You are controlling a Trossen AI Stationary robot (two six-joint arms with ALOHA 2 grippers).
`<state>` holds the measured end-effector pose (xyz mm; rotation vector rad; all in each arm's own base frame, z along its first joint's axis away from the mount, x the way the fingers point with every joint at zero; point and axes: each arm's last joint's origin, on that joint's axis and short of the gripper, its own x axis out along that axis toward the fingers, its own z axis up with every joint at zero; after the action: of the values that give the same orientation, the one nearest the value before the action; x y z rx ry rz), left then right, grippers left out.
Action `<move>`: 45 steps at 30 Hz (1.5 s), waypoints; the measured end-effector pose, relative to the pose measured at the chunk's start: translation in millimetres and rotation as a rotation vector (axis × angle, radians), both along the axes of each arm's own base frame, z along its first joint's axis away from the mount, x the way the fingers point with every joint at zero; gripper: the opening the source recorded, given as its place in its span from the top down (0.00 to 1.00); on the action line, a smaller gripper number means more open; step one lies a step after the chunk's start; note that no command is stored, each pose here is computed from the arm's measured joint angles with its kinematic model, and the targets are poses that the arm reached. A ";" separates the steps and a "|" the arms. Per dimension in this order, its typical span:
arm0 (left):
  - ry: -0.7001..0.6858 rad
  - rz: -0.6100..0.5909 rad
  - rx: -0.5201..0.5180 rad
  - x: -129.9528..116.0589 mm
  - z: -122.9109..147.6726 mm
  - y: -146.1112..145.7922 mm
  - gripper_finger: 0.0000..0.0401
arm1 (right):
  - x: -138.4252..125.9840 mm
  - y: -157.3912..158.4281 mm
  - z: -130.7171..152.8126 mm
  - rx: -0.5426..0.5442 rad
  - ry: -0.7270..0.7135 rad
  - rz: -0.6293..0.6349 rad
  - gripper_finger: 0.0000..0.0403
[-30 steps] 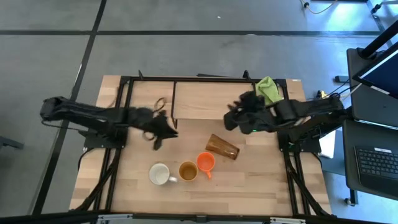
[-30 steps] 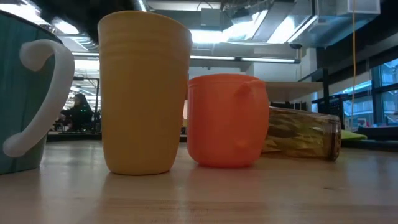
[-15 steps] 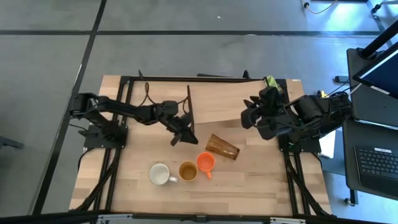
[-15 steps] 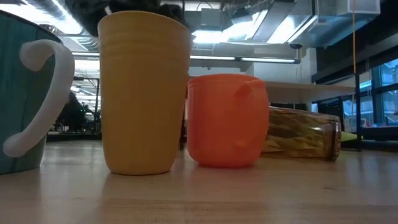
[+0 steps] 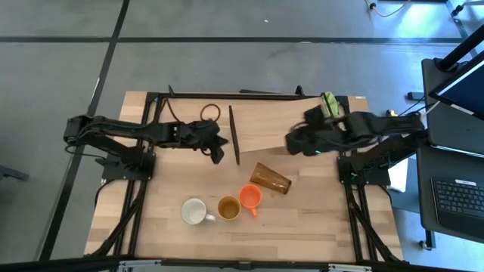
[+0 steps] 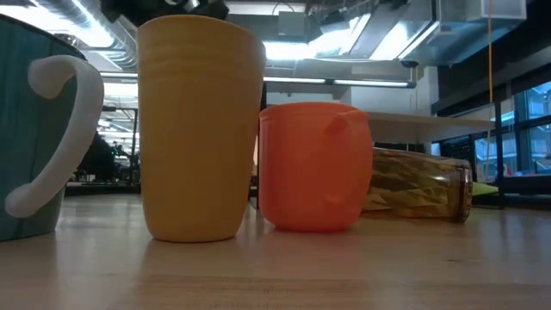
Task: Stack small to large cups/mugs on shelf
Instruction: Adjust the shelf
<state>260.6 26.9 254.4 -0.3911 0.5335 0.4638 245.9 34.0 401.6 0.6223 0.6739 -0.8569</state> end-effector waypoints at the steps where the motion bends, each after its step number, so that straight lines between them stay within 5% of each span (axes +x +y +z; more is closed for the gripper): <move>1: 0.009 0.033 0.015 -3.1 1.6 0.8 1.00 | 12.7 -1.9 -8.2 0.036 -0.032 0.051 0.81; 5: 0.100 0.128 0.038 -16.1 -1.3 3.1 1.00 | 50.1 -17.2 -44.2 0.110 -0.104 0.160 0.97; 17: 0.079 0.245 -0.022 -49.6 -14.7 -2.5 1.00 | 101.0 -46.8 -108.6 0.359 -0.312 0.241 0.99; 29: 0.064 0.246 -0.034 -65.1 -15.5 -4.7 1.00 | 148.1 -55.6 -113.6 0.290 -0.092 0.323 1.00; 45: 0.085 0.201 -0.025 -65.0 -16.1 -7.0 0.99 | 174.3 -87.7 -115.9 0.250 -0.149 0.314 1.00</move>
<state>195.5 19.9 238.3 -0.4529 0.5852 0.6703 420.2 -53.7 285.7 0.7719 0.7255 -0.4336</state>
